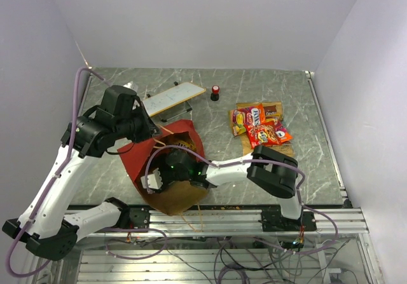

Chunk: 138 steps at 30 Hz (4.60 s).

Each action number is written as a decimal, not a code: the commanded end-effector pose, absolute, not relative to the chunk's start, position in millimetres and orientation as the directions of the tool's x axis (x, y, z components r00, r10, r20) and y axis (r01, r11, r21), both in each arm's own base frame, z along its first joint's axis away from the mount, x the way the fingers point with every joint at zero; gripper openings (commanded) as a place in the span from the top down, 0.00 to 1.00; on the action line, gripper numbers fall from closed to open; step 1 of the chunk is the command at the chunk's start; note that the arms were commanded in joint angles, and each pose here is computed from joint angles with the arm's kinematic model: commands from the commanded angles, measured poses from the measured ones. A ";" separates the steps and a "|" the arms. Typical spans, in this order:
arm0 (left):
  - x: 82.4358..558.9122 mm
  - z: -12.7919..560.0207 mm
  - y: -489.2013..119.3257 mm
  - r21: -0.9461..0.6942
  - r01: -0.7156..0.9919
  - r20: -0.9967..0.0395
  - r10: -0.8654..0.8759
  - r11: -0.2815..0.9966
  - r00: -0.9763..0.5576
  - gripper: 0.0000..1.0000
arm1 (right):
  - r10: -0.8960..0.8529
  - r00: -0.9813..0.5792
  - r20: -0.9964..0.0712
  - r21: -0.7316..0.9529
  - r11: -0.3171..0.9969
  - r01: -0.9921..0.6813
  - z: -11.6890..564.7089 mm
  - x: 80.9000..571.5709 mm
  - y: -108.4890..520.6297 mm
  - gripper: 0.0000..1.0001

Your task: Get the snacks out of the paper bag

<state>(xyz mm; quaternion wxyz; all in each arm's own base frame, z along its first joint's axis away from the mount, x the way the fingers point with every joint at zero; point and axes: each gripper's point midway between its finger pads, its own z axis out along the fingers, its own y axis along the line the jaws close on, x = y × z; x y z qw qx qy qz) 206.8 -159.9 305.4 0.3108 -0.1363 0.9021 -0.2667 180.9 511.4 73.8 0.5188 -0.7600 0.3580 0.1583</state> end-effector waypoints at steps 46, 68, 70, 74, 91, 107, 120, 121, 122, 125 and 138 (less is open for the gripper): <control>220.2 322.6 -166.0 -0.595 -0.033 -0.529 -0.422 0.803 -0.736 0.93 | -0.218 0.358 -0.908 -0.350 -0.076 -0.934 326.1 77.4 368.0 1.00; 224.3 301.0 -165.4 -0.552 -0.033 -0.533 -0.382 0.833 -0.755 0.93 | -0.204 0.375 -0.904 -0.426 0.357 -0.831 489.4 115.3 244.7 1.00; 223.4 298.2 -166.0 -0.556 -0.033 -0.529 -0.384 0.831 -0.757 0.93 | -0.271 0.396 -0.878 -0.478 0.436 -0.762 494.9 133.9 232.2 1.00; 219.9 289.8 -166.8 -0.553 -0.037 -0.513 -0.375 0.832 -0.772 0.93 | -0.472 0.398 -0.787 -0.617 0.574 -0.538 487.6 181.9 215.8 1.00; 221.0 299.8 -169.1 -0.541 0.002 -0.529 -0.338 0.841 -0.779 0.93 | -0.656 0.273 -0.704 -0.706 0.608 -0.362 400.8 398.4 147.3 1.00; 219.9 307.0 -157.1 -0.489 0.025 -0.580 -0.304 0.872 -0.756 0.93 | -0.815 0.321 -0.482 -0.839 0.323 -0.438 314.4 455.7 113.6 1.00; 210.4 303.8 -158.9 -0.520 0.028 -0.561 -0.316 0.854 -0.766 0.93 | -0.831 0.286 -0.477 -0.748 0.212 -0.629 220.9 368.7 104.3 1.00; 210.3 302.9 -160.0 -0.530 0.029 -0.558 -0.323 0.848 -0.764 0.93 | -0.834 0.282 -0.474 -0.745 0.209 -0.634 215.8 364.1 102.7 1.00; 209.9 301.3 -161.6 -0.538 0.030 -0.554 -0.327 0.842 -0.766 0.93 | -0.836 0.277 -0.474 -0.739 0.206 -0.641 210.5 359.2 101.5 1.00; 208.7 297.6 -167.4 -0.558 0.034 -0.534 -0.327 0.829 -0.780 0.93 | -0.840 0.261 -0.475 -0.719 0.200 -0.666 196.2 347.8 98.7 1.00; 200.0 300.1 -162.9 -0.581 -0.002 -0.512 -0.367 0.814 -0.777 0.93 | -0.832 0.179 -0.525 -0.556 0.176 -0.812 128.7 290.7 97.0 0.78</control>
